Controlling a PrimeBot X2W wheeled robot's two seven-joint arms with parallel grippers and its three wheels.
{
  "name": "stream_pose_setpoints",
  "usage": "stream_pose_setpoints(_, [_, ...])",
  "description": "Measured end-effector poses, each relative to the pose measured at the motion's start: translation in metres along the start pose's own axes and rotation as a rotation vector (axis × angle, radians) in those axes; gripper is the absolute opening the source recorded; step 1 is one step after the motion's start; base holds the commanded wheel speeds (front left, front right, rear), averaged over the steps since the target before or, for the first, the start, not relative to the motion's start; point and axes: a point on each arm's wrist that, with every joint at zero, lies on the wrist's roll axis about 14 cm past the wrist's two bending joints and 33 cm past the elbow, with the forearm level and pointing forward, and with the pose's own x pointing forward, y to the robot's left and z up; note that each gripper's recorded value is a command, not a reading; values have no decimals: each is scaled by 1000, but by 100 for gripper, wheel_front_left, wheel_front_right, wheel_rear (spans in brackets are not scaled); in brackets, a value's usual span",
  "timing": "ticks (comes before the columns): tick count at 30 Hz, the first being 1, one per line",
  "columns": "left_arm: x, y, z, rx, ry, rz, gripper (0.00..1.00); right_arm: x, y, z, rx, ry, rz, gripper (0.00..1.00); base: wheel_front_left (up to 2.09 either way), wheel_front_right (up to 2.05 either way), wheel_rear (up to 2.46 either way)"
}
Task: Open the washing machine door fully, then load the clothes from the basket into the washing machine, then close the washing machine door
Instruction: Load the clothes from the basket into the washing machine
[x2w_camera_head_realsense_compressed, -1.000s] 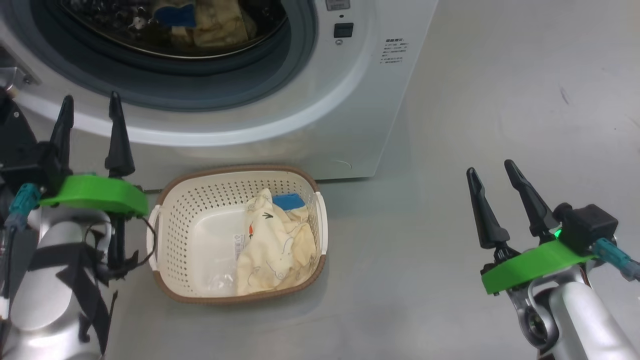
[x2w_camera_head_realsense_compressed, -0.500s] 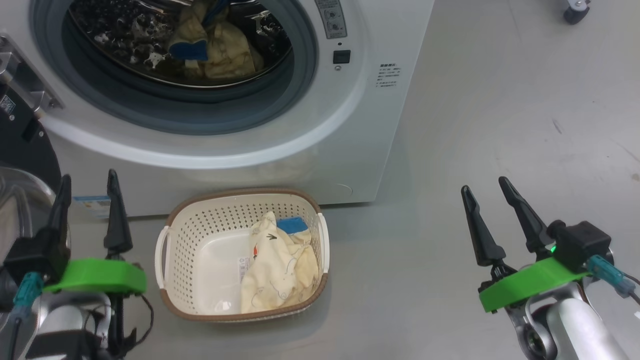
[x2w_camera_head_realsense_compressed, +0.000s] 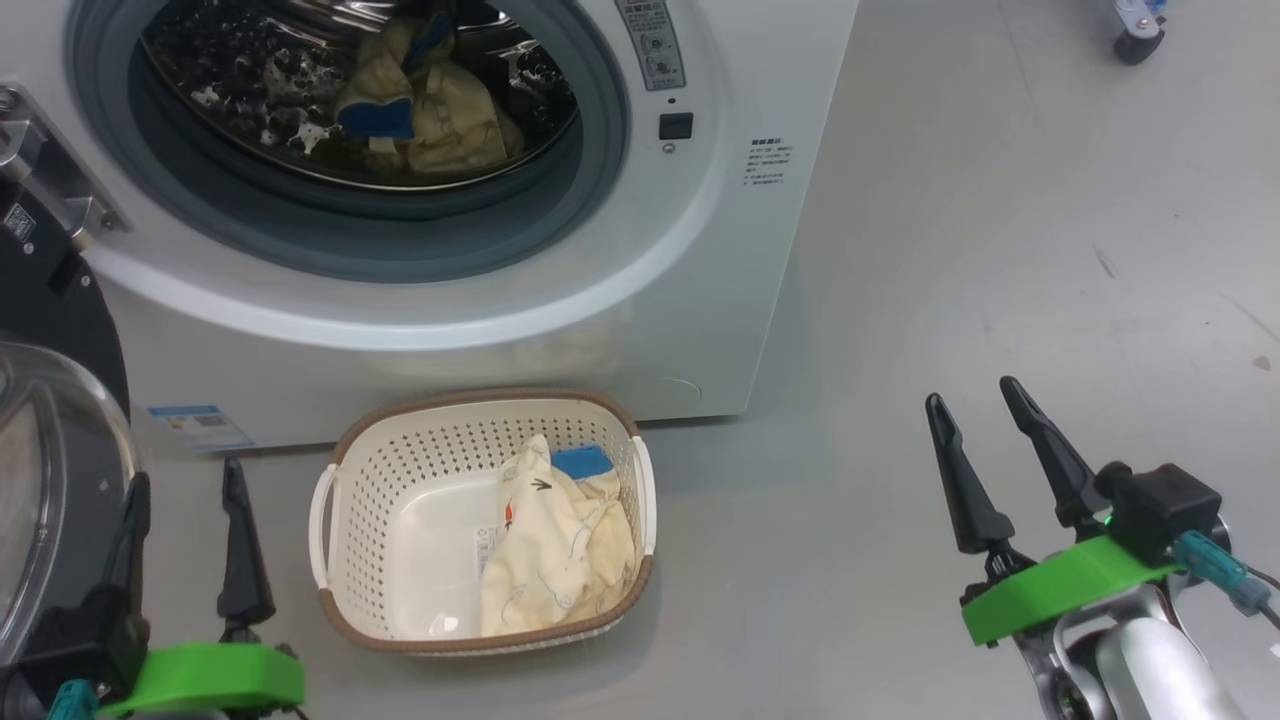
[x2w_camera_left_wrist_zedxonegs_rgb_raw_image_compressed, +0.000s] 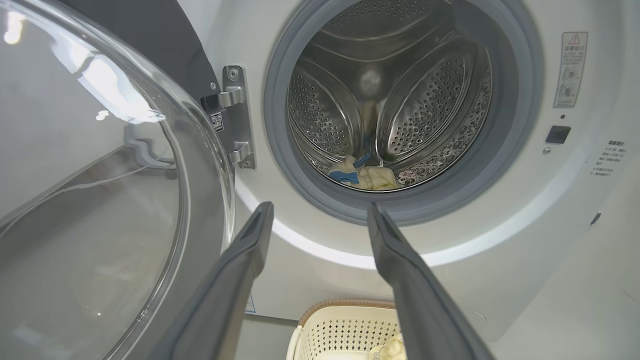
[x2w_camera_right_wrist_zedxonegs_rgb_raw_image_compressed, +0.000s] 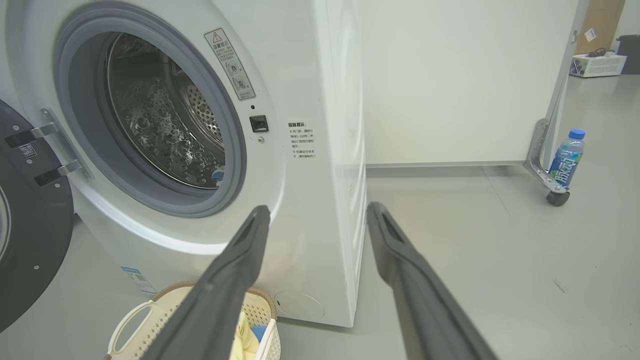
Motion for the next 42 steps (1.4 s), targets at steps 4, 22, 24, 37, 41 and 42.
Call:
stream_pose_setpoints(4, [-6, 1, -1, 1, 7, 6, 100, -2, -1, 1, 0, -1, -4, 100, 0, 0, 0])
stream_pose_setpoints(22, [-15, 3, -8, -13, 31, 37, 100, -6, -3, -7, 4, 22, -15, 100, 0, 0, 0])
stream_pose_setpoints(24, [-15, 3, -9, -13, 32, 36, 100, -6, -4, -8, 4, 25, -16, 100, 0, 0, 0])
stream_pose_setpoints(37, [-14, 3, -13, -24, 44, 40, 100, -5, -5, -12, 6, 36, -19, 100, 0, 0, 0])
stream_pose_setpoints(41, [-14, 5, -13, -23, 41, 46, 100, -5, -5, -12, 6, 36, -19, 100, 0, 0, 0])
stream_pose_setpoints(42, [-14, 5, -12, -23, 40, 47, 100, -5, -5, -12, 6, 36, -20, 100, 0, 0, 0])
